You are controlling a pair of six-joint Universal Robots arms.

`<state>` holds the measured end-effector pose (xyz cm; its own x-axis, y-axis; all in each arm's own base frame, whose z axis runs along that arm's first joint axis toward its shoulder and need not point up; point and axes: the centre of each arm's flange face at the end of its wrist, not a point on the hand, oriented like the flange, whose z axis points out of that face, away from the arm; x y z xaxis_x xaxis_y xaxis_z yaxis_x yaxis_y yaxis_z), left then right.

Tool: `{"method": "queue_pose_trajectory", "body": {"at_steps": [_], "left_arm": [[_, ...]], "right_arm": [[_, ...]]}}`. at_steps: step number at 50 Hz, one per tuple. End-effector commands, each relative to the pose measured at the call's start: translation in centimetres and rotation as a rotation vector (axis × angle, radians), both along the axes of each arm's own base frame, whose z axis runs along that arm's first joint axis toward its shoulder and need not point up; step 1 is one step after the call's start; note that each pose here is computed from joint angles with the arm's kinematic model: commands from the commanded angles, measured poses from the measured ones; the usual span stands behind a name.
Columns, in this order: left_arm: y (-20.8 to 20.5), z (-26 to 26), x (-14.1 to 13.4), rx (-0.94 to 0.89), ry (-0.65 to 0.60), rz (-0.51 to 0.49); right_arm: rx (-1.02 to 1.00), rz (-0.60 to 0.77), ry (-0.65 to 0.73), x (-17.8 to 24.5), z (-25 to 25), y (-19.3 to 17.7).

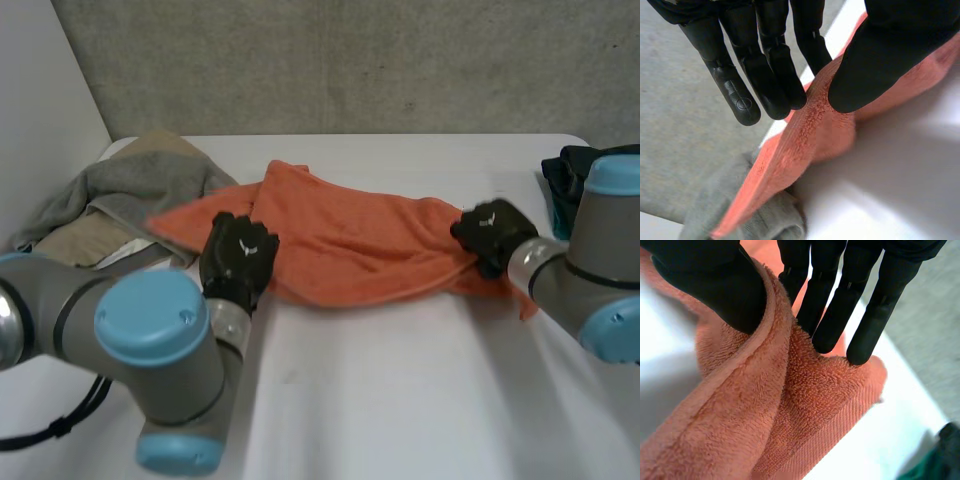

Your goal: Fold the laundry.

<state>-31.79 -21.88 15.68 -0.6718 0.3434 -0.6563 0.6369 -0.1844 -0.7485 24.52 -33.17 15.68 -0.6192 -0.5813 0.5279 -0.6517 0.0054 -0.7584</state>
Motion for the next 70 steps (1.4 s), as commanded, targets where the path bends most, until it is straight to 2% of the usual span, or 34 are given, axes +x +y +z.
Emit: {"method": "queue_pose_trajectory", "body": {"at_steps": [1,5,8,13,21,30,35,38,46,59,70], "left_arm": [[2.5,2.7,1.4,0.013,-0.005,-0.032],[2.9,4.4,1.7,0.001,0.011,-0.082],[1.5,5.2,2.3,-0.009,0.025,-0.099],[-4.5,6.1,5.8,-0.028,0.052,-0.087],[-6.7,2.5,7.5,0.104,0.035,-0.178],[-9.5,-0.7,10.7,0.179,0.037,-0.091],[-11.2,-2.1,10.4,0.198,0.050,-0.178],[-11.9,-2.5,10.2,0.198,0.053,-0.193],[-14.7,-3.6,10.0,0.180,0.049,-0.188],[-16.7,-5.8,10.1,0.113,-0.094,-0.203],[-18.0,-5.8,10.0,0.082,-0.103,-0.180]], "right_arm": [[0.089,0.004,0.013,-1.2,-0.2,2.8],[0.089,-0.008,-0.002,-2.4,0.5,3.2],[0.106,0.016,-0.018,-2.6,0.4,3.8],[0.140,0.047,-0.034,-2.6,-0.2,4.5],[0.153,0.046,-0.035,-2.7,-0.6,4.7],[0.155,0.027,-0.038,-3.3,-0.7,4.3],[0.165,0.027,-0.036,-3.3,-1.0,4.5],[0.168,0.026,-0.036,-3.4,-1.0,4.6],[0.182,0.028,-0.034,-3.3,-1.4,4.8],[0.187,0.029,-0.033,-3.3,-1.5,4.9],[0.187,0.027,-0.032,-3.4,-1.5,4.8]]}}
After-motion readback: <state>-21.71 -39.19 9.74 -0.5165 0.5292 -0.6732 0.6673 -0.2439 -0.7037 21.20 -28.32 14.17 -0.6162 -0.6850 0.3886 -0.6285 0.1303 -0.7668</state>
